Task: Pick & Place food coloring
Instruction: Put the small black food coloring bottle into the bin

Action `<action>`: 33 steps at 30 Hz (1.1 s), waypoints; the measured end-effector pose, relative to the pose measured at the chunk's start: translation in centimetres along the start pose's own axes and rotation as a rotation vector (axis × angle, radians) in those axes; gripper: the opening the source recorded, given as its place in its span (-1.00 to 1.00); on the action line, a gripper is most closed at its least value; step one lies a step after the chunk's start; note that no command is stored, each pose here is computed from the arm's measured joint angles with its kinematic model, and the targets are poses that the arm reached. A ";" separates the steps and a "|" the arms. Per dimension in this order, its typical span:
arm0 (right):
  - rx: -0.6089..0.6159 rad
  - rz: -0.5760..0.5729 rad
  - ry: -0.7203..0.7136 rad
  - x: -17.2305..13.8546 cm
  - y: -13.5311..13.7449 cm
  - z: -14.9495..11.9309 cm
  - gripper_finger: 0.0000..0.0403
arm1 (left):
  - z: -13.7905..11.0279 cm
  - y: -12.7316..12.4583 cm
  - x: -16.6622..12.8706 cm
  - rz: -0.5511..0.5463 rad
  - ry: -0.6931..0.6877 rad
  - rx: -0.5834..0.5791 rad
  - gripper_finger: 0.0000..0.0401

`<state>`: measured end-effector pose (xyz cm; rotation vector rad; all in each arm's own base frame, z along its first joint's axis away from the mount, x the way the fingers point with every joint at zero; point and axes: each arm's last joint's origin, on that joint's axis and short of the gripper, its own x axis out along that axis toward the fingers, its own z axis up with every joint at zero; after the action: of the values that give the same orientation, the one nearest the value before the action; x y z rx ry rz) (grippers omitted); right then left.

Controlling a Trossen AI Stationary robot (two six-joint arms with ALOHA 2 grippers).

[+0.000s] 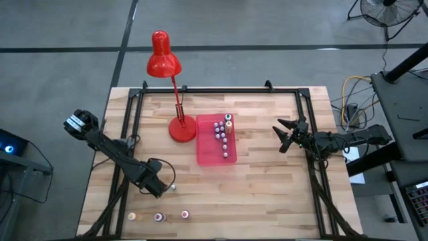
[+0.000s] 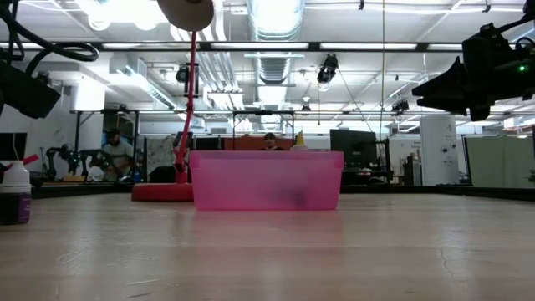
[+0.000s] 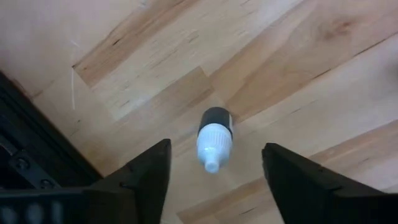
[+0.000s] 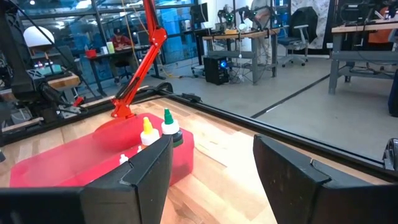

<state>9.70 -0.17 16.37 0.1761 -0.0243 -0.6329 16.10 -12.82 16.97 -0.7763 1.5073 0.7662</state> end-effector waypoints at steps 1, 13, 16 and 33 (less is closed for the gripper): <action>0.001 0.000 0.000 0.0 0.0 0.0 0.07 | 0.0 0.0 0.0 0.001 -0.001 -0.002 0.05; 0.000 0.000 0.000 0.0 0.0 0.0 0.07 | 0.0 0.0 0.0 0.000 -0.006 0.009 -0.50; 0.001 0.000 0.000 0.0 0.0 0.0 0.07 | 0.0 -0.1 -0.1 -0.005 -0.005 0.009 -0.63; 0.002 0.000 0.000 0.0 0.0 0.0 0.07 | 1.0 -1.2 -1.9 -0.057 -0.005 -0.013 -0.83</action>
<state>9.70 -0.16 16.38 0.1776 -0.0249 -0.6327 17.77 -12.59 18.78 -0.8230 1.4709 0.7357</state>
